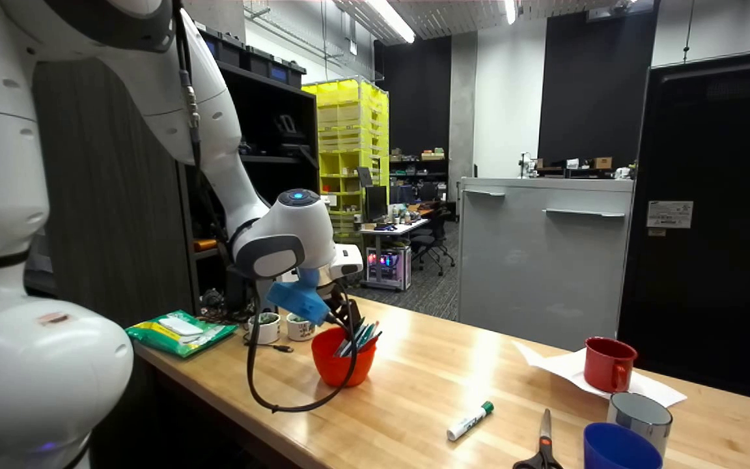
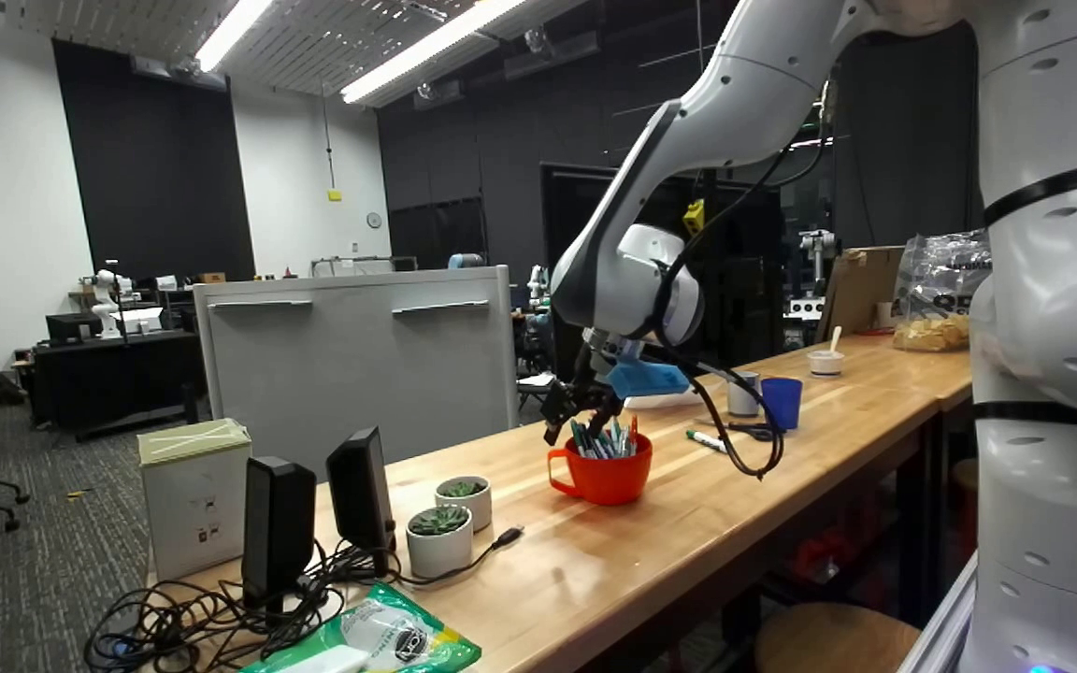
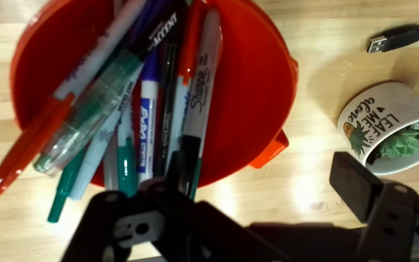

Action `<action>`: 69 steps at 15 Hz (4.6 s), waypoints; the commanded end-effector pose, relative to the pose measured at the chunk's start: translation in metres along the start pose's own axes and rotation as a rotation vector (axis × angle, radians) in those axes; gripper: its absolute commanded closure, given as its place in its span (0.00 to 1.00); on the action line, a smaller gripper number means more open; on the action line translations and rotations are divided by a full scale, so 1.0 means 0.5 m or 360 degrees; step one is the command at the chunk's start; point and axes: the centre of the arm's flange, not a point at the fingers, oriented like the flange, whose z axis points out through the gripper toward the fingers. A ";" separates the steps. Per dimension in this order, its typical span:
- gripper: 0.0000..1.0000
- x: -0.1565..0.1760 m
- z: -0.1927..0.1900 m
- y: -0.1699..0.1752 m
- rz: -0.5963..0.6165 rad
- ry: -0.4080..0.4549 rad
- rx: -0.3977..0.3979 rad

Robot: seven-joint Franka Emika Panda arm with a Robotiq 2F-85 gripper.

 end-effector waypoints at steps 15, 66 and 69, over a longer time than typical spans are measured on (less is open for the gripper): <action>0.00 0.021 0.004 0.008 0.0006 0.0008 0.0028; 0.94 0.019 0.011 -0.004 0.0023 0.0013 0.0157; 0.94 0.025 -0.005 -0.007 0.0026 0.0061 0.0172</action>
